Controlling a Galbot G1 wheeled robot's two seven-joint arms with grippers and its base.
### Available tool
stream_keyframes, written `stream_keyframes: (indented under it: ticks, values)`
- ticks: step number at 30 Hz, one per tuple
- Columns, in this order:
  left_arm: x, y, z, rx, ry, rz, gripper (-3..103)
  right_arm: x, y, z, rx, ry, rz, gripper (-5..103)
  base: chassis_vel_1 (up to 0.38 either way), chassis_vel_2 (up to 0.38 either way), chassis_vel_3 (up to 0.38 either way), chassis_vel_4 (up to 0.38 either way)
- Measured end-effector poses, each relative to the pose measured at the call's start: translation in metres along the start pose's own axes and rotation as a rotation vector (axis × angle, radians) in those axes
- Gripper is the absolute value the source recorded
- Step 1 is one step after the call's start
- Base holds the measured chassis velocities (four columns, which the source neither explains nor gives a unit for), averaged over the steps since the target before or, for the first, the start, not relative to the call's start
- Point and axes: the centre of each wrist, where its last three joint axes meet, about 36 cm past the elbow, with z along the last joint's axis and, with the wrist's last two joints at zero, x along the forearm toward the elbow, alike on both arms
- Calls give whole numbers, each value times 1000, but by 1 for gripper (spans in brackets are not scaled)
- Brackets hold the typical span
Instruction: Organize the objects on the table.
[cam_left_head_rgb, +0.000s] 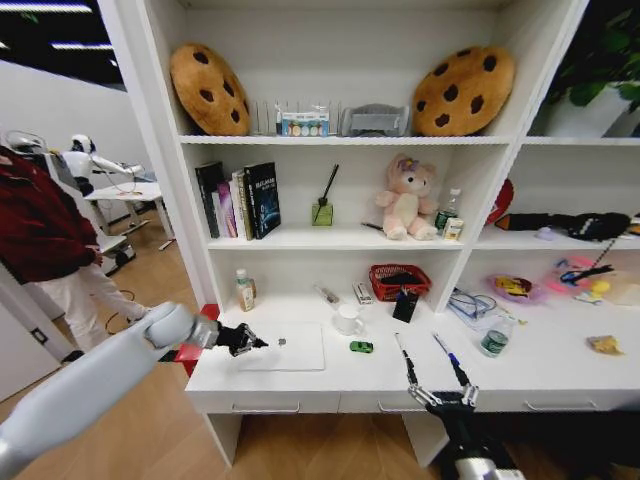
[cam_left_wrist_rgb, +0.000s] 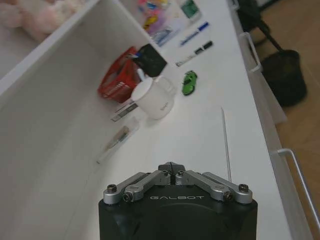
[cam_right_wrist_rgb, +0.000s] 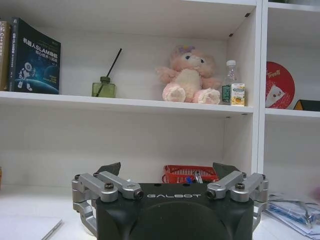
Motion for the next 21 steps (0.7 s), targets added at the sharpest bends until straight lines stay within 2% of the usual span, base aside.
stream_keyframes:
  ticks: [1, 2, 3, 5, 6, 7, 8, 9, 10, 11, 13, 14, 15, 17, 18, 20, 21]
  values:
    - [7, -16, -1, 77, -5, -75, 0, 1, 0, -1, -3, 4, -1, 100, 0, 0, 0, 0]
    - [10, -35, -5, 188, -14, -201, 6, 4, 2, -4, -9, 12, 9, 100, 0, 0, 0, 0]
    - [10, -35, -5, 188, -14, -201, 6, 4, 2, -4, -9, 12, 9, 100, 0, 0, 0, 0]
    - [11, -63, -13, 360, -10, -395, 16, 5, 5, -7, -19, 20, 31, 100, 0, 0, 0, 0]
    - [13, -74, -18, 425, 4, -461, 21, 4, 6, -9, -24, 23, 35, 100, 0, 0, 0, 0]
    - [13, -74, -18, 425, 4, -461, 21, 4, 6, -9, -24, 23, 35, 100, 0, 0, 0, 0]
    - [14, -83, -22, 484, 21, -510, 21, 3, 7, -10, -28, 26, 37, 100, 0, 0, 0, 0]
    - [22, -105, -42, 662, 63, -654, 32, 0, 7, -14, -35, 33, 30, 100, 0, 0, 0, 0]
    - [22, -105, -42, 662, 63, -654, 32, 0, 7, -14, -35, 33, 30, 100, 0, 0, 0, 0]
    - [29, -118, -59, 785, 68, -760, 38, -2, 6, -16, -36, 38, 26, 100, 0, 0, 0, 0]
    - [37, -136, -80, 906, 49, -885, 48, -3, 5, -18, -35, 46, 26, 100, 0, 0, 0, 0]
    - [37, -136, -80, 906, 49, -885, 48, -3, 5, -18, -35, 46, 26, 100, 0, 0, 0, 0]
    - [41, -145, -90, 952, 43, -949, 48, -3, 4, -19, -36, 48, 26, 100, 0, 0, 0, 0]
    - [50, -159, -107, 1008, 38, -1037, 59, -2, 4, -21, -35, 49, 27, 100, 0, 0, 0, 0]
    - [50, -159, -107, 1008, 38, -1037, 59, -2, 4, -21, -35, 49, 27, 100, 0, 0, 0, 0]
    - [58, -168, -120, 1053, 33, -1092, 70, 0, 5, -22, -34, 51, 28, 100, 0, 0, 0, 0]
    - [58, -168, -120, 1053, 33, -1092, 70, 0, 5, -22, -34, 51, 28, 100, 0, 0, 0, 0]
